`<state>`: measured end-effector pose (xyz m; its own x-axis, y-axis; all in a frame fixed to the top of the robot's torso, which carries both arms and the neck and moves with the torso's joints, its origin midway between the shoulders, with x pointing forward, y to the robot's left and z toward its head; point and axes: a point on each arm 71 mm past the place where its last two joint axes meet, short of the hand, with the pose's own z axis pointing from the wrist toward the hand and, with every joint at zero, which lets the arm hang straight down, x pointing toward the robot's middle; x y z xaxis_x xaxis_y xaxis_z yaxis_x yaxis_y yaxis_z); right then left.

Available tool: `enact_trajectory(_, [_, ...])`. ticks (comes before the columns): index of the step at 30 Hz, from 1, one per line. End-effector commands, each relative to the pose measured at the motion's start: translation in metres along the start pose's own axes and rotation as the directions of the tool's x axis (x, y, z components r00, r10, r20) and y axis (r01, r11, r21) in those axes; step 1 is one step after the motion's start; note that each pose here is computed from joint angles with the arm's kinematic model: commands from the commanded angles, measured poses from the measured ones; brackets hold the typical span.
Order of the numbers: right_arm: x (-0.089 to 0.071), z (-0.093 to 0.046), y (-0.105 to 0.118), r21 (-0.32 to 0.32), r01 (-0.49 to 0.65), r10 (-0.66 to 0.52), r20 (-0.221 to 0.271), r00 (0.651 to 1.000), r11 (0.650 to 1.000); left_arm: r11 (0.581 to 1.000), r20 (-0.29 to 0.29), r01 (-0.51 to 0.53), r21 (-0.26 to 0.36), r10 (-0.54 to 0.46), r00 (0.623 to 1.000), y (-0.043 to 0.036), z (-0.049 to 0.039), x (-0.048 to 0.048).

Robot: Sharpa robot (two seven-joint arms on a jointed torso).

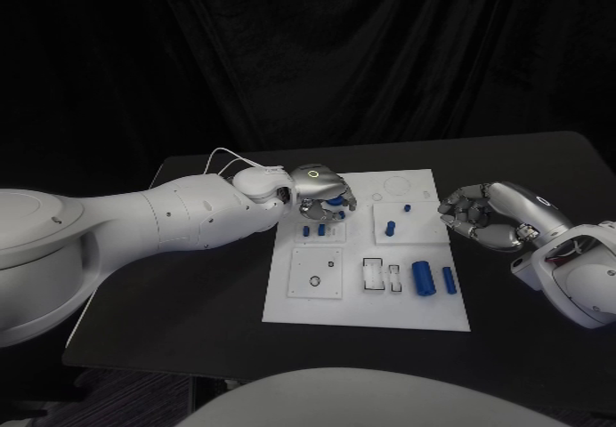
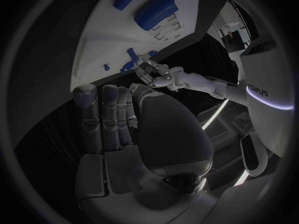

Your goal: Assemble the parts on the task board

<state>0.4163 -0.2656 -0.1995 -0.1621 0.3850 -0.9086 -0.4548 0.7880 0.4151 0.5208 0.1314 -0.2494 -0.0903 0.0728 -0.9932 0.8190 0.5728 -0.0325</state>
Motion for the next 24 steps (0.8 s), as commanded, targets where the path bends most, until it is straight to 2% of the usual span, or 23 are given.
enact_trajectory(1, [0.001, 0.0, 0.0, -0.002, -0.001, 0.001, 0.004, 1.0, 1.0, 1.0, -0.017, 0.007, 0.001, -0.007, 1.0, -0.002, 0.0025, 0.0034])
enact_trajectory(12, [0.001, 0.0, 0.0, 0.002, -0.002, 0.002, -0.003, 1.0, 1.0, 1.0, -0.029, 0.013, -0.013, -0.014, 0.999, -0.0019, 0.0056, 0.0126])
enact_trajectory(24, [0.003, 0.0, 0.0, 0.004, -0.002, 0.002, -0.01, 1.0, 1.0, 1.0, -0.02, 0.01, -0.023, -0.011, 1.0, 0.0001, 0.0037, 0.0146])
